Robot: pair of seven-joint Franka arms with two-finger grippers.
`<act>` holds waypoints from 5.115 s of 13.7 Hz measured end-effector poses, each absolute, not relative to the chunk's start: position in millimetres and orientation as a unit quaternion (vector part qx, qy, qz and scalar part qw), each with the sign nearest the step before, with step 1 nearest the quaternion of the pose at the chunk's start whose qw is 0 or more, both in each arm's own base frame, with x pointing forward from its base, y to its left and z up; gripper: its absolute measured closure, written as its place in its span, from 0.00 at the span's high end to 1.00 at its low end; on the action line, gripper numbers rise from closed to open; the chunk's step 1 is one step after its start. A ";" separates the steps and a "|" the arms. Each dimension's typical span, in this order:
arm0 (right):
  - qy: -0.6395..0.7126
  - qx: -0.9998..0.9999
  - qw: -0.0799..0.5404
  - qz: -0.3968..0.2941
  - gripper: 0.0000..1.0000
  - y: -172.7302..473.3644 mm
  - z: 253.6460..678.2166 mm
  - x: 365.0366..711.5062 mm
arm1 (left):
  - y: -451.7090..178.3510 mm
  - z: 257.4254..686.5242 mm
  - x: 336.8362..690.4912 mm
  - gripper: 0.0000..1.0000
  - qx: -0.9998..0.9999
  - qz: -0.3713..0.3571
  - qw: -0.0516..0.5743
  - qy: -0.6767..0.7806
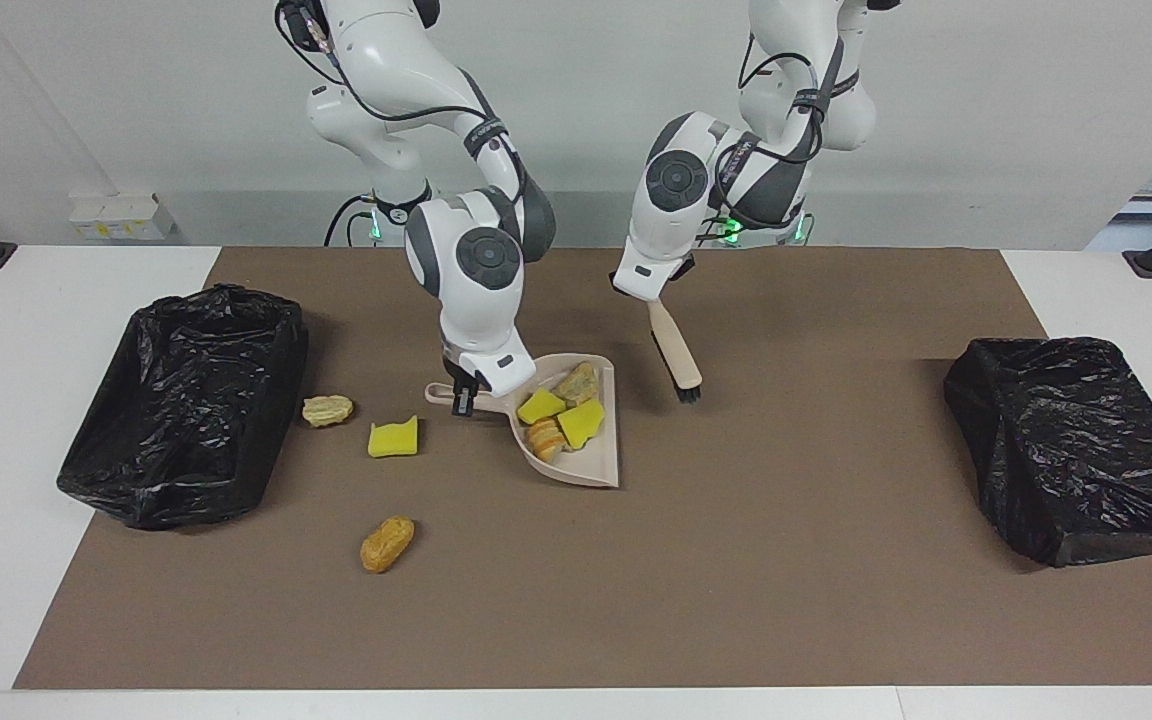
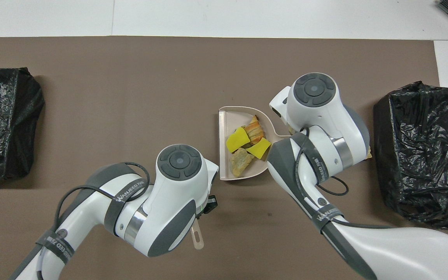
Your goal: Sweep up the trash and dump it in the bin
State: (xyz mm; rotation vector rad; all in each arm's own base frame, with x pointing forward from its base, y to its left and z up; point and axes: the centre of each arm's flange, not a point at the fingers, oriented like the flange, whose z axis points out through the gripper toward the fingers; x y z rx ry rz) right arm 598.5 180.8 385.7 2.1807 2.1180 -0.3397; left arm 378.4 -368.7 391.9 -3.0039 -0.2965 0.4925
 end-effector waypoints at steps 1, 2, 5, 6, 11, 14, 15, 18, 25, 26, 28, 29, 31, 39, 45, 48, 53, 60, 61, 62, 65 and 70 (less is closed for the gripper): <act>0.695 0.709 0.038 -0.113 0.32 162.4 391.9 601.6 | -376.0 383.1 355.3 0.26 -0.985 0.145 0.035 -0.081; 0.697 0.707 0.034 -0.116 0.32 142.8 398.2 604.1 | -381.4 373.6 324.2 0.26 -0.989 0.134 0.034 -0.059; 0.698 0.707 0.031 -0.108 0.32 81.5 418.8 612.6 | -387.9 359.8 232.2 0.26 -0.991 0.126 0.053 0.006; 0.698 0.708 0.031 -0.104 0.32 55.6 427.2 615.9 | -390.7 357.4 206.6 0.26 -0.990 0.130 0.054 0.018; 0.689 0.719 0.039 -0.084 0.32 -75.8 463.4 624.2 | -396.6 351.9 174.1 0.26 -0.985 0.169 0.013 -0.026; 0.690 0.719 0.040 -0.081 0.32 -156.1 477.1 613.6 | -392.3 343.3 176.7 0.26 -0.985 0.169 0.003 -0.042; 0.692 0.717 0.040 -0.081 0.32 -182.1 479.8 607.5 | -391.0 341.2 176.3 0.26 -0.985 0.169 0.003 -0.043; 0.686 0.722 0.041 -0.081 0.32 -269.6 486.3 577.7 | -389.7 339.4 175.8 0.26 -0.985 0.170 0.003 -0.034; 0.656 0.713 0.127 -0.211 0.32 -339.5 504.6 550.5 | -370.9 341.5 224.0 0.77 -0.985 0.167 -0.022 -0.029; 0.648 0.710 0.145 -0.234 0.32 -335.8 506.8 553.8 | -363.3 346.0 241.8 0.93 -0.987 0.158 -0.028 -0.024; 0.632 0.704 0.172 -0.273 0.32 -315.8 509.0 564.3 | -345.7 357.7 276.3 1.00 -0.991 0.132 -0.016 -0.002; 0.625 0.704 0.176 -0.288 0.32 -304.4 508.5 568.1 | -334.6 365.4 293.6 1.00 -0.992 0.124 -0.006 0.011; 0.618 0.695 0.184 -0.318 0.32 -283.9 509.3 574.3 | -301.3 385.9 336.0 1.00 -0.993 0.115 0.013 0.031; 0.604 0.696 0.208 -0.329 0.32 -286.7 541.3 562.1 | -183.2 507.1 455.1 1.00 -0.997 0.045 -0.006 0.061; 0.616 0.745 0.132 -0.216 0.32 -257.7 555.6 552.5 | -99.8 636.5 476.5 1.00 -0.995 0.018 0.008 0.101; 0.634 0.747 0.106 -0.173 0.32 -217.1 546.6 566.8 | -89.6 656.1 486.2 1.00 -0.994 0.020 0.010 0.109; 0.559 0.813 0.087 -0.138 0.32 -103.5 526.0 587.1 | -91.3 664.8 525.8 1.00 -0.994 0.024 0.004 0.111; 0.373 0.919 0.027 -0.123 0.32 62.6 456.4 572.1 | -92.7 664.9 521.9 1.00 -0.993 0.034 0.004 0.114; 0.344 0.931 0.023 -0.118 0.32 82.3 447.9 568.9 | -92.7 664.7 521.8 1.00 -0.993 0.034 0.005 0.114; 0.315 0.942 0.019 -0.115 0.32 101.6 439.7 565.9 | -92.6 664.6 521.7 1.00 -0.993 0.035 0.005 0.114; 0.202 0.975 0.018 -0.092 0.32 169.8 412.9 560.7 | -93.3 664.3 521.1 1.00 -0.993 0.036 0.005 0.115; 0.086 0.994 -0.018 -0.072 0.32 260.5 363.4 552.3 | -96.9 651.1 506.5 1.00 -0.992 0.042 0.008 0.120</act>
